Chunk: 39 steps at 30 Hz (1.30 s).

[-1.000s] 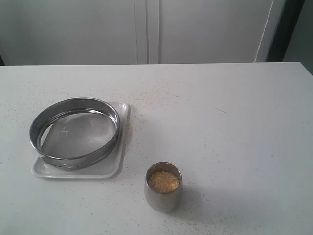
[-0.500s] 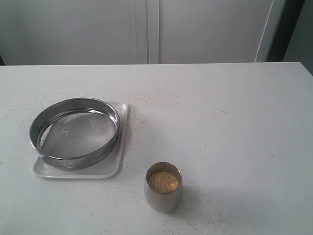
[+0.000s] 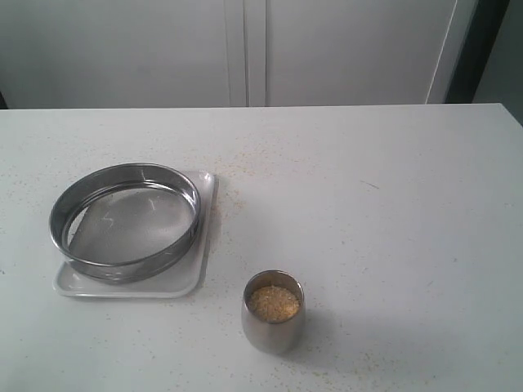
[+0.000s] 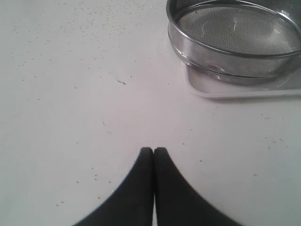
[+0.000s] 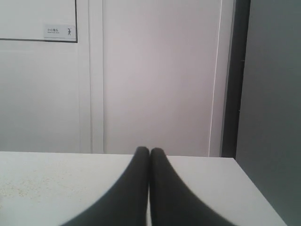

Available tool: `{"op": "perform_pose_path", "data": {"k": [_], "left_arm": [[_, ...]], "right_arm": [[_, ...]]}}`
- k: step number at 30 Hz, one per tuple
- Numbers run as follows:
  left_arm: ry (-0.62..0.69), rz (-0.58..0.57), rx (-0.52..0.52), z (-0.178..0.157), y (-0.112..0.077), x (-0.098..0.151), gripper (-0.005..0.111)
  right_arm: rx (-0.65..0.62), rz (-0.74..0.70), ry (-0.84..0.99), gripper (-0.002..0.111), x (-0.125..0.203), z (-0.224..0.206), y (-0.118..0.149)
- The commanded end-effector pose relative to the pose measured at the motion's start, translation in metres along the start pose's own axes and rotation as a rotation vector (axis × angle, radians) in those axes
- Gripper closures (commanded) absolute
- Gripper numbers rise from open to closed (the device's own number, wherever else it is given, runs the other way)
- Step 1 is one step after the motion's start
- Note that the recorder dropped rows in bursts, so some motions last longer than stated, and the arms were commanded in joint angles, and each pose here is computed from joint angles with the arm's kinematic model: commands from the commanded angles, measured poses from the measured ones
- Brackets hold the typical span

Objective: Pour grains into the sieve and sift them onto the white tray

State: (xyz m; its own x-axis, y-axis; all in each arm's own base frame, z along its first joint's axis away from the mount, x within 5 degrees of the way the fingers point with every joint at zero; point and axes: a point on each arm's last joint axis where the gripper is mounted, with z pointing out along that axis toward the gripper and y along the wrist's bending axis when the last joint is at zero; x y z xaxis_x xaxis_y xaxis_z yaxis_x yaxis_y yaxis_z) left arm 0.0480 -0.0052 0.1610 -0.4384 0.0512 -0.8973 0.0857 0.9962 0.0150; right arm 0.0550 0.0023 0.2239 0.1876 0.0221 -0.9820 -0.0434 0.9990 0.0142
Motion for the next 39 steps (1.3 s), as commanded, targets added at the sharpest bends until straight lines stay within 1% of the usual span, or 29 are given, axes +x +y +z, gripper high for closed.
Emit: {"op": "perform_pose_path", "data": {"k": [1, 8, 12, 20, 32, 35, 39], "left_arm": [[0.013, -0.007, 0.001, 0.001, 0.000, 0.004, 0.107], [0.013, -0.007, 0.001, 0.001, 0.000, 0.004, 0.107], [0.013, -0.007, 0.001, 0.001, 0.000, 0.004, 0.107], [0.013, -0.007, 0.001, 0.001, 0.000, 0.004, 0.107], [0.013, -0.007, 0.001, 0.001, 0.000, 0.004, 0.107], [0.013, -0.007, 0.001, 0.001, 0.000, 0.004, 0.107], [0.013, -0.007, 0.001, 0.001, 0.000, 0.004, 0.107]], "right_arm": [[-0.004, -0.015, -0.070, 0.108, -0.005, -0.001, 0.000], [-0.005, -0.022, -0.132, 0.108, -0.011, -0.001, 0.001], [-0.001, -0.084, -0.144, 0.108, -0.012, -0.001, 0.001], [-0.001, -0.086, -0.146, 0.108, -0.012, -0.001, 0.001], [-0.011, -0.079, 0.053, 0.108, 0.005, 0.026, 0.001], [-0.047, -0.100, 0.088, 0.108, 0.009, 0.033, 0.004], [-0.126, -0.126, 0.149, 0.108, 0.017, 0.041, 0.010]]}}
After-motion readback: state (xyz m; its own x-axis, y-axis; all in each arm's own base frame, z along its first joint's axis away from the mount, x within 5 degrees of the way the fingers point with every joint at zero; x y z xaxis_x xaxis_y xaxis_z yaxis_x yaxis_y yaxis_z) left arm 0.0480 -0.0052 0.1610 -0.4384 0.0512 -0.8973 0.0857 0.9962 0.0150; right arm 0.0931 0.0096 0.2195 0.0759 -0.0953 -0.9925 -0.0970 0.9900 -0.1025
